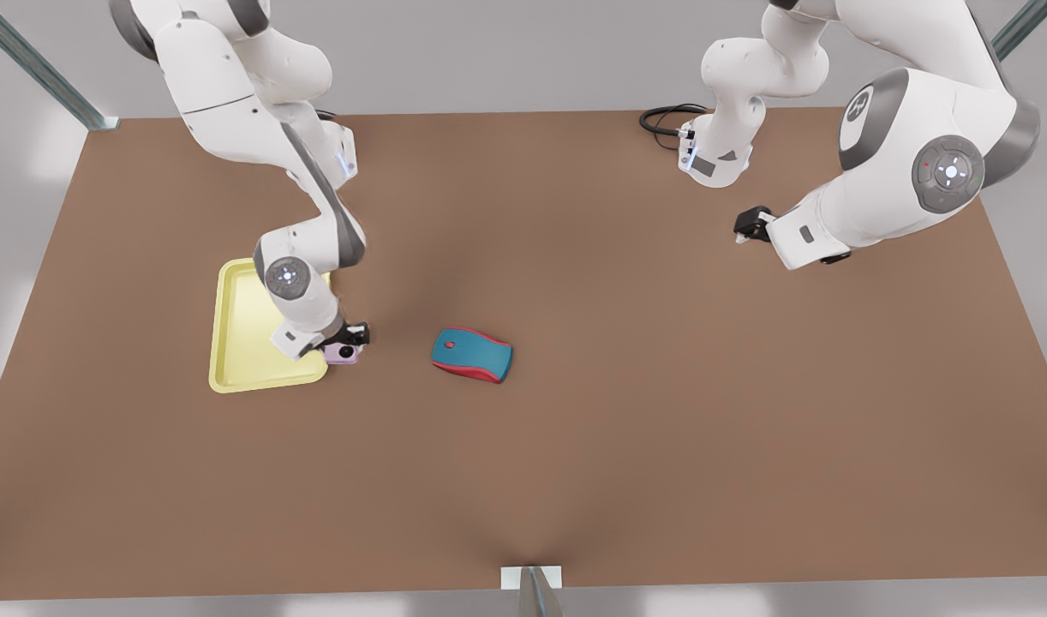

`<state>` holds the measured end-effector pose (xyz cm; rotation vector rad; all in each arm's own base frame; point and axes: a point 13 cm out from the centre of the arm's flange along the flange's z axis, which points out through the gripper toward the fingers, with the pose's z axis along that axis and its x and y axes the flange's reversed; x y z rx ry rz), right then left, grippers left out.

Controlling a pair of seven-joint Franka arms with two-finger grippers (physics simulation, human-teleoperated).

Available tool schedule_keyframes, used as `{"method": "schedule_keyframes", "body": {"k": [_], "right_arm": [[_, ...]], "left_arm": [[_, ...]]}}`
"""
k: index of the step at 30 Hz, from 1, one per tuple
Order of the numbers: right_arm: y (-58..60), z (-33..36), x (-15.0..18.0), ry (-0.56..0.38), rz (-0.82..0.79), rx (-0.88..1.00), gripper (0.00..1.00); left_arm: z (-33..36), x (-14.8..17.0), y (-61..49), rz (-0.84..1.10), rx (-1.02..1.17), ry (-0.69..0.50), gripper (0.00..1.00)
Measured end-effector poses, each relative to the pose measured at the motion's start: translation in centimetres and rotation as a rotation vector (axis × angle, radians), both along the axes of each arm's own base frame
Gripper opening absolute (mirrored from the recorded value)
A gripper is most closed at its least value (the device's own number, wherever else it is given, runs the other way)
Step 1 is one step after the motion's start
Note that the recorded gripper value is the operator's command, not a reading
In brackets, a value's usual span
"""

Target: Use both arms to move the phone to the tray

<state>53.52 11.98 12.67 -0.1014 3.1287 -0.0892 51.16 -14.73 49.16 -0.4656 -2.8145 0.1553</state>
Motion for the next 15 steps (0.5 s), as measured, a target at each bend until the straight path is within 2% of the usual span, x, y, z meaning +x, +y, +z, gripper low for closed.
{"method": "schedule_keyframes", "body": {"k": [4, 5, 6, 10, 11, 14, 15], "right_arm": [[-11.5, -1.4, -2.3, 0.102, -0.135, -0.013, 0.79], [-13.3, -1.3, -3.4, 0.121, -0.145, -0.012, 0.86], [-15.1, -1.2, -4.3, 0.14, -0.154, -0.01, 1.0], [-15.9, 1.2, -4.3, 0.147, -0.084, 0.003, 1.0], [-15.7, 2.4, -3.4, 0.128, -0.061, 0.006, 1.0], [-12.6, 16.7, 8.0, -0.086, 0.027, 0.005, 1.0], [-11.0, 21.5, 10.4, -0.13, 0.05, 0.009, 1.0]], "left_arm": [[-0.6, 0.3, 0.4, 0.002, 0.015, 0.006, 1.0], [-0.6, 0.3, 0.4, 0.002, 0.018, 0.006, 1.0], [-0.6, 0.3, 0.4, 0.002, 0.019, 0.006, 1.0], [-0.7, 0.3, 0.5, 0.003, 0.024, 0.005, 1.0], [-0.6, 0.3, 0.6, 0.003, 0.024, 0.005, 1.0], [-0.1, 0.9, 1.2, 0.02, 0.025, -0.018, 1.0], [0.0, 1.7, 2.4, 0.047, 0.027, -0.038, 1.0]]}}
